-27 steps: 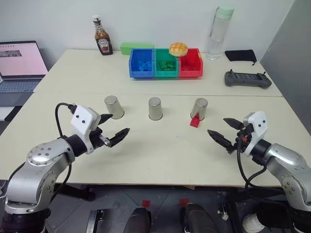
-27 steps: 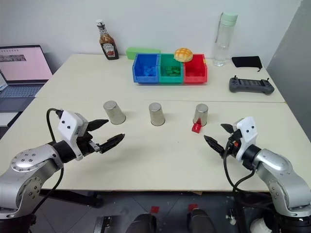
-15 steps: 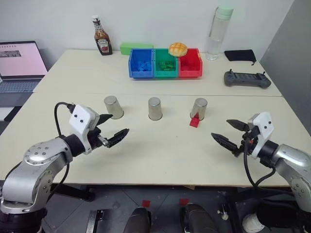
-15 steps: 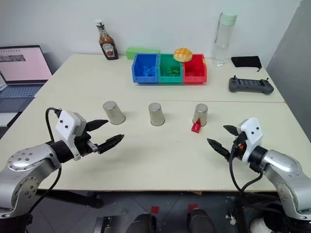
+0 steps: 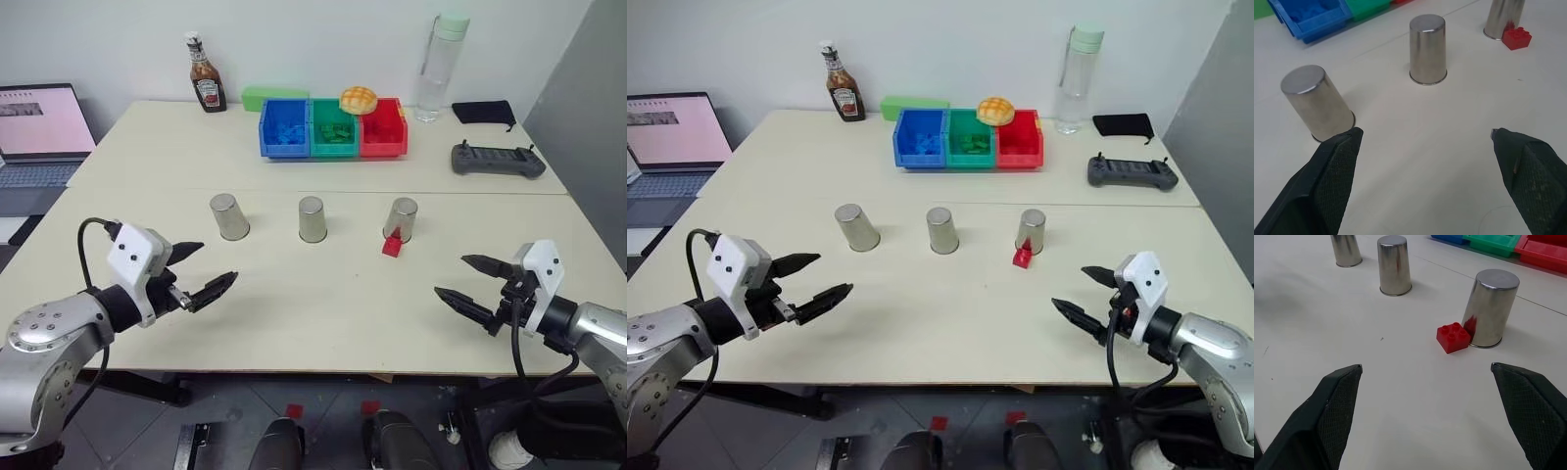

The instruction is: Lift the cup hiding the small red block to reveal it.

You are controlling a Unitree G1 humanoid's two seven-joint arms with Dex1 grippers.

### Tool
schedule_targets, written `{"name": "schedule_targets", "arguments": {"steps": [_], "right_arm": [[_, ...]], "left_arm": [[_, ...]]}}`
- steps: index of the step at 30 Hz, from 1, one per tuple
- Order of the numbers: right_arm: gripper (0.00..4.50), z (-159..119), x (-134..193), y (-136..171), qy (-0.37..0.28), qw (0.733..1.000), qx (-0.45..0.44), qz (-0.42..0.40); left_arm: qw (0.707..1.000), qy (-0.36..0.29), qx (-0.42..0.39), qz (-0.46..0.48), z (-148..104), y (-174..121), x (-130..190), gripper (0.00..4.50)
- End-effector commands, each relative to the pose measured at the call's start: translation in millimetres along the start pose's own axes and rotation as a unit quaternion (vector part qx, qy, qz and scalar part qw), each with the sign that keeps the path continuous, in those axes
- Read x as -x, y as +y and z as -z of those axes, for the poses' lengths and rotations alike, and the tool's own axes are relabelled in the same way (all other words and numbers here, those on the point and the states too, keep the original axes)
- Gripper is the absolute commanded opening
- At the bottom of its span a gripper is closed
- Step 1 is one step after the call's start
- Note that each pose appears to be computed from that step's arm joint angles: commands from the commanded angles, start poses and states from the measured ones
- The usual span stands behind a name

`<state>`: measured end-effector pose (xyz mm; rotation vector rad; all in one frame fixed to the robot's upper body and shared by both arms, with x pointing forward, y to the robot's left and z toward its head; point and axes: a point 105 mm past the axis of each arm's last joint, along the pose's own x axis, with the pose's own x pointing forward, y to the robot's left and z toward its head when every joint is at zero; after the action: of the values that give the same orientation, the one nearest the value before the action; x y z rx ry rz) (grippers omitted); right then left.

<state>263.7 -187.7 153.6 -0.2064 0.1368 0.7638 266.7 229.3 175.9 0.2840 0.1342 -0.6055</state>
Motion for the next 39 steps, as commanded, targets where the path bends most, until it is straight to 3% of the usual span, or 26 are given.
{"name": "schedule_targets", "arguments": {"steps": [1,39], "right_arm": [[4.49,-10,0,-3,-0.016,1.0,0.021,0.0],[4.49,-8,-8,6,-0.005,0.999,0.028,-0.036]], "left_arm": [[0.999,-0.029,-0.016,0.001,-14,-3,7,4.5],[1.0,-0.022,0.003,0.003,-11,-2,8,4.5]]}}
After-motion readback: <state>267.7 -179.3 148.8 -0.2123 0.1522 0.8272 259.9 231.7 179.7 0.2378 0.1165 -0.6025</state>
